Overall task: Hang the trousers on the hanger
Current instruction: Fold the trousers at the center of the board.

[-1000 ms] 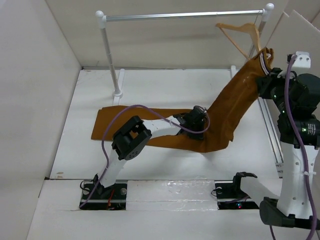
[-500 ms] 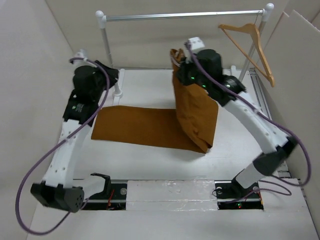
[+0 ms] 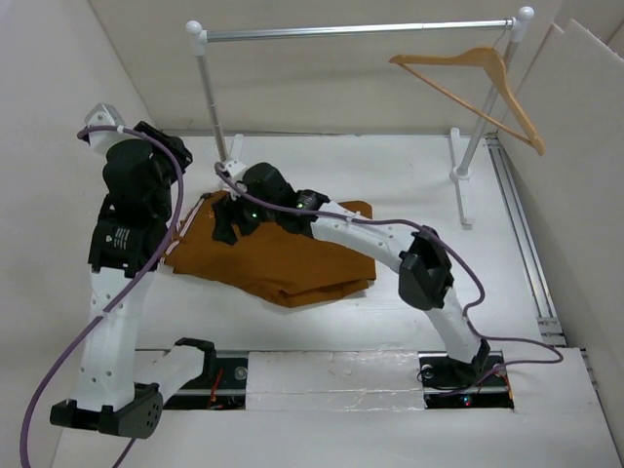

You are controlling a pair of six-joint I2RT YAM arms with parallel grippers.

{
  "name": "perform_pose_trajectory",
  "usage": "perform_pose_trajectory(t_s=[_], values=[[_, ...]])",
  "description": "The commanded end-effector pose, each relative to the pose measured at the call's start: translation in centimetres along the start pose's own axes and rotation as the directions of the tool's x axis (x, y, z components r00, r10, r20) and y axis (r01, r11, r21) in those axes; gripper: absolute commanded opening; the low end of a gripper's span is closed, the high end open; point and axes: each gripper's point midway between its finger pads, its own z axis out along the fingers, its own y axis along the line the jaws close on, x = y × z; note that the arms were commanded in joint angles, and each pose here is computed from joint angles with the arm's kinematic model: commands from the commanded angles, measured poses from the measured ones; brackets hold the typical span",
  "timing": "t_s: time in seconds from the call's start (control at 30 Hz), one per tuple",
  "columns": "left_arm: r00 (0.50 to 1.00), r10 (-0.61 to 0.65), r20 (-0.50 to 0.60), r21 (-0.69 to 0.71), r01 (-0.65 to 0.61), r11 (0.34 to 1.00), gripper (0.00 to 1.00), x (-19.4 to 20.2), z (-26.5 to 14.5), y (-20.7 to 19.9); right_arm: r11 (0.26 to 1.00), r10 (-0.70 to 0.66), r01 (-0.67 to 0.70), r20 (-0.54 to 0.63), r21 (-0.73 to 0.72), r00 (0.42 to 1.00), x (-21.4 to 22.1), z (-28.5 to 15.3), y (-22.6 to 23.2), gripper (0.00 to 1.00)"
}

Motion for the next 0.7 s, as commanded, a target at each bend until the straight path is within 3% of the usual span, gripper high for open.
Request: perform_pose_trajectory(t_s=[0.0, 0.03, 0.07, 0.1, 0.13, 0.17, 0.23, 0.33, 0.37, 0.5, 0.53, 0.67], values=[[0.996, 0.072, -0.048, -0.082, -0.075, 0.994, 0.38, 3.0, 0.4, 3.2, 0.996, 0.003, 0.01, 0.147, -0.088, 0.989, -5.5, -6.5, -0.2, 0.75], [0.992, 0.083, -0.098, -0.057, -0.089, 0.994, 0.42, 4.9, 0.8, 3.3, 0.999, 0.006, 0.002, 0.16, -0.047, 0.987, -5.5, -7.8, -2.4, 0.75], [0.98, 0.098, -0.175, -0.079, -0.113, 0.99, 0.42, 8.5, 1.8, 4.9, 1.0, 0.023, -0.023, 0.095, -0.01, 0.995, -2.1, -8.3, -4.3, 0.74], [0.969, 0.105, -0.224, -0.076, -0.124, 0.989, 0.42, 10.6, 2.8, 5.3, 1.0, 0.013, -0.014, 0.088, 0.016, 0.996, -1.4, -9.6, -5.3, 0.72], [0.949, 0.116, -0.294, -0.036, -0.132, 0.991, 0.42, 13.1, 3.2, 5.2, 0.998, 0.003, -0.01, 0.114, 0.062, 0.994, -2.3, -12.8, -6.3, 0.54], [0.922, 0.131, -0.364, -0.052, -0.16, 0.986, 0.42, 16.2, 3.8, 6.7, 0.994, 0.007, -0.012, 0.044, 0.108, 0.999, 1.2, -13.6, -8.0, 0.37], [0.879, 0.108, -0.465, -0.069, -0.158, 0.985, 0.42, 20.6, 5.5, 8.1, 0.984, 0.007, -0.01, 0.016, 0.177, 1.0, 3.0, -16.8, -9.3, 0.0], [0.814, -0.001, -0.58, -0.133, -0.094, 0.987, 0.4, 25.7, 7.3, 11.6, 0.956, 0.086, -0.048, -0.118, 0.288, 0.989, 10.3, -19.4, -12.8, 0.0], [0.789, -0.037, -0.614, -0.159, -0.077, 0.984, 0.38, 27.3, 7.2, 13.2, 0.947, 0.103, -0.064, -0.109, 0.314, 0.989, 10.9, -20.7, -13.5, 0.0], [0.793, -0.107, -0.599, -0.289, -0.09, 0.953, 0.29, 28.8, 8.5, 18.2, 0.91, 0.176, -0.099, -0.159, 0.403, 0.972, 17.6, -22.7, -16.6, 0.06], [0.81, -0.114, -0.576, -0.341, -0.112, 0.933, 0.28, 28.6, 8.8, 19.8, 0.905, 0.204, -0.109, -0.193, 0.412, 0.96, 19.8, -22.9, -17.2, 0.06], [0.783, -0.182, -0.595, -0.456, -0.143, 0.878, 0.2, 30.5, 7.3, 23.0, 0.881, 0.267, -0.123, -0.265, 0.457, 0.927, 24.6, -22.8, -19.8, 0.0]])
